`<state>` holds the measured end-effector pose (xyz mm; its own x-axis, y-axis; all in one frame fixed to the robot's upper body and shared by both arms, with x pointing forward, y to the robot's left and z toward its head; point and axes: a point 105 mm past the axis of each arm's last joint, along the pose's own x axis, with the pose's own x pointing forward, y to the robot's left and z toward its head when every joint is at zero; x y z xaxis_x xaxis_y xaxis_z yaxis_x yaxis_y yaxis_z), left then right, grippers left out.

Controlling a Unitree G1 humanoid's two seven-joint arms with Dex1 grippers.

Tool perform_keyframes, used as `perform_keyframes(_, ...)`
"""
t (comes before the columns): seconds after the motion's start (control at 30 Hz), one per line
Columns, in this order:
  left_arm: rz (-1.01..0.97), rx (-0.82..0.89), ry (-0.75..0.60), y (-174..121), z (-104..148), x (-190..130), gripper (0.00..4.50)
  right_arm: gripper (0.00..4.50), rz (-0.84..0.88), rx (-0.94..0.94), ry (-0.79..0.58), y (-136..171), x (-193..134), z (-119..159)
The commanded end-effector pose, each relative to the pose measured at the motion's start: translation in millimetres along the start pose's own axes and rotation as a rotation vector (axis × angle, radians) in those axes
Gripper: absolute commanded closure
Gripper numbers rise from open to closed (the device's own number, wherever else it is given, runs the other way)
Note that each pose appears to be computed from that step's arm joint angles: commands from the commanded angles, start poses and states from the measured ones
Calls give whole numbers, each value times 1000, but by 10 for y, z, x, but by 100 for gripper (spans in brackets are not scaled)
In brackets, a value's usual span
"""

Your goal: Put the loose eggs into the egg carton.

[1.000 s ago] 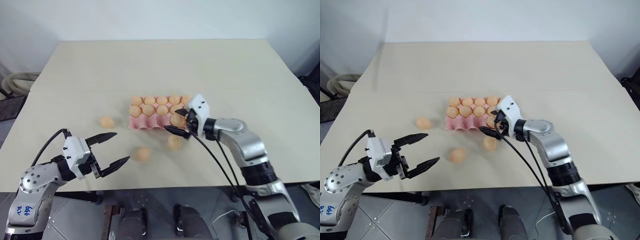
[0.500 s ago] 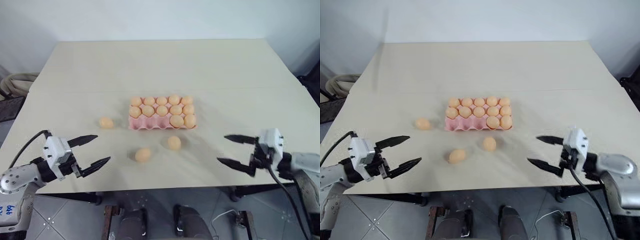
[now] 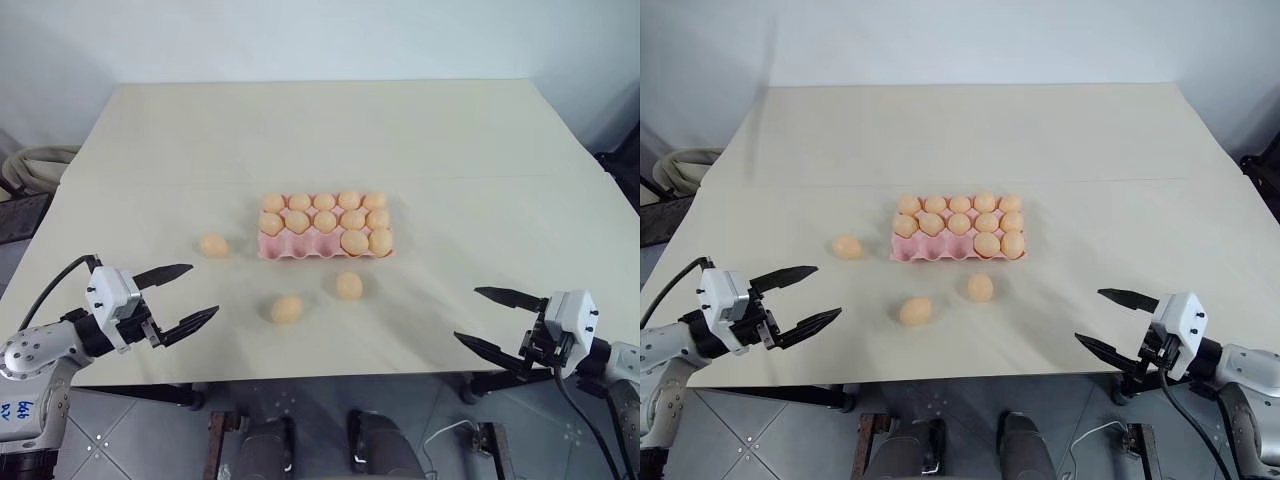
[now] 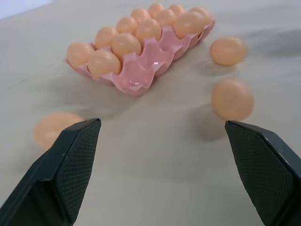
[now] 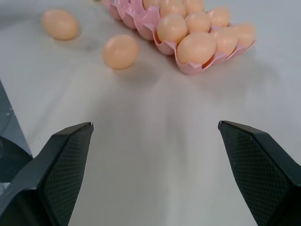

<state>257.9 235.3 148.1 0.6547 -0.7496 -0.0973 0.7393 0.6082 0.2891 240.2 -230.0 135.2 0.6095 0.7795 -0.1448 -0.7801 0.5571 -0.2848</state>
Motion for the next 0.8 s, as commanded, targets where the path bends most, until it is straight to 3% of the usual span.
perform_keyframes(0.03,-22,8,-22,-37,45,36,0,4,82,-29,-22,64,219,178)
perform_keyframes(0.4,-182,38,-64,-346,254,74,0,4,294,31,68,258,1227,313)
perform_keyframes(0.63,-205,60,-75,-420,324,69,0,4,241,58,117,311,1680,246)
perform_keyframes(0.8,-192,58,-78,-434,323,83,0,4,213,59,116,348,1806,198)
